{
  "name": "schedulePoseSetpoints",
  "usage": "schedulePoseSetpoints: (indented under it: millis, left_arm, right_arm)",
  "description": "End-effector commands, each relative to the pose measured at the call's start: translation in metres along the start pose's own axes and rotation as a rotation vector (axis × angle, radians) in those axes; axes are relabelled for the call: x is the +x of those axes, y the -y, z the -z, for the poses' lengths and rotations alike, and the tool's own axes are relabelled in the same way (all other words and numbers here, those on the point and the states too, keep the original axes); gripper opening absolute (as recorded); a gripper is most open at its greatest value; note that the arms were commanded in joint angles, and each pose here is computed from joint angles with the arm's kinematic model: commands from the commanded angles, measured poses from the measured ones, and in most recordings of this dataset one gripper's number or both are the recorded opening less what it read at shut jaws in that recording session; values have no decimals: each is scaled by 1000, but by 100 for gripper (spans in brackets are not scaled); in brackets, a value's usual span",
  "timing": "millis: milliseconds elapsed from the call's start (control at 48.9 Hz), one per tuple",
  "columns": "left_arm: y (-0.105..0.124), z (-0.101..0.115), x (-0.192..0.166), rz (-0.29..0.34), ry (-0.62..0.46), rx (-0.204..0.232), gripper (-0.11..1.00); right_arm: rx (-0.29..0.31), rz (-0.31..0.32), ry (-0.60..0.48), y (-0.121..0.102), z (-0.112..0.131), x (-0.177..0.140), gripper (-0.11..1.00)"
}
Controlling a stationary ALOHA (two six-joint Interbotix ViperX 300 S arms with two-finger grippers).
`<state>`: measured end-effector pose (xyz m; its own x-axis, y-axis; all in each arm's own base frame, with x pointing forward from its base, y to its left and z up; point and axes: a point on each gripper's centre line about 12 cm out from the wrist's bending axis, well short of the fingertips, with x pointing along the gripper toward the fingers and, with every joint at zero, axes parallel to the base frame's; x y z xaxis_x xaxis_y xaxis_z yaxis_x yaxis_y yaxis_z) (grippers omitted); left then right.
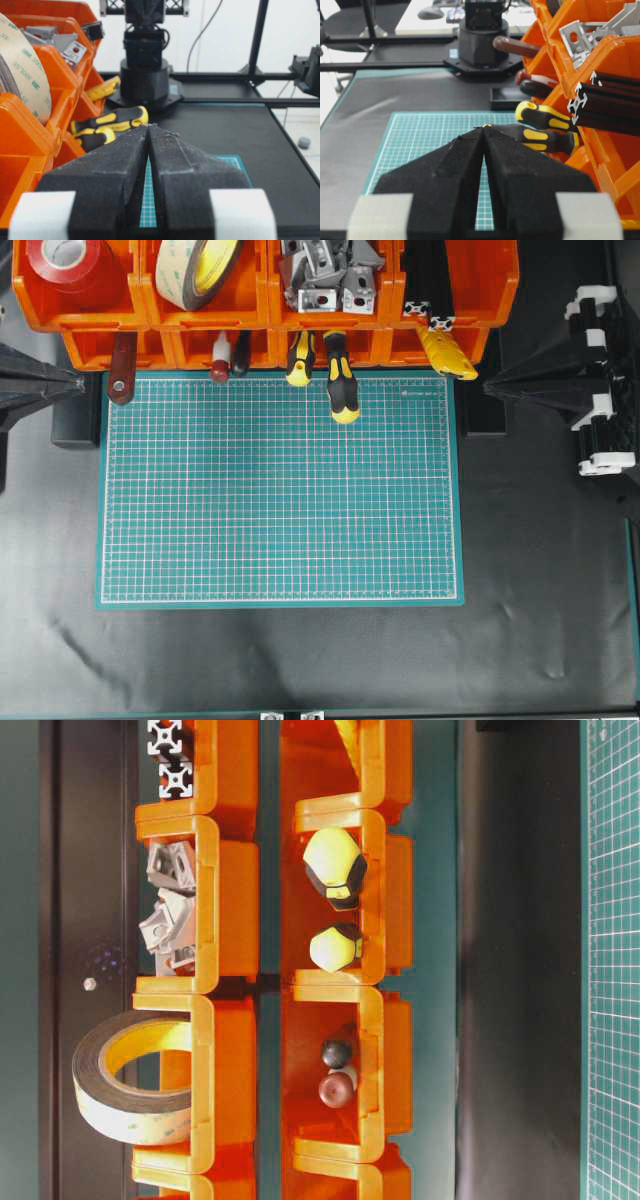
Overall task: Pick corner brachets from container rack with right arm.
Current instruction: 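Move the right gripper toward the bin of silver corner brackets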
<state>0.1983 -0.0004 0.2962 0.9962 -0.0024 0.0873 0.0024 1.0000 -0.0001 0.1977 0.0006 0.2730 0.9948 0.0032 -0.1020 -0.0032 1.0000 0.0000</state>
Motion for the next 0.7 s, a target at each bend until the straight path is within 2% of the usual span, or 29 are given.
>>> schedulePoseSetpoints:
  millis: [0, 82, 164, 470, 675]
  left_arm:
    - [0, -18, 5, 2, 35, 20, 6]
    - [0, -26, 6, 3, 31, 15, 2]
    - [0, -29, 7, 5, 3, 15, 0]
    - [2, -25, 7, 9, -123, 14, 0]
    - [2, -27, 7, 8, -158, 12, 0]
  right_arm:
    - [15, 19, 32, 4, -13, 2, 1]
    - [52, 28, -1, 6, -22, 1, 0]
    - [76, 36, -105, 7, -35, 1, 0]
    - [93, 65, -533, 13, -107, -8, 0]
    - [88, 108, -826, 26, -140, 12, 0]
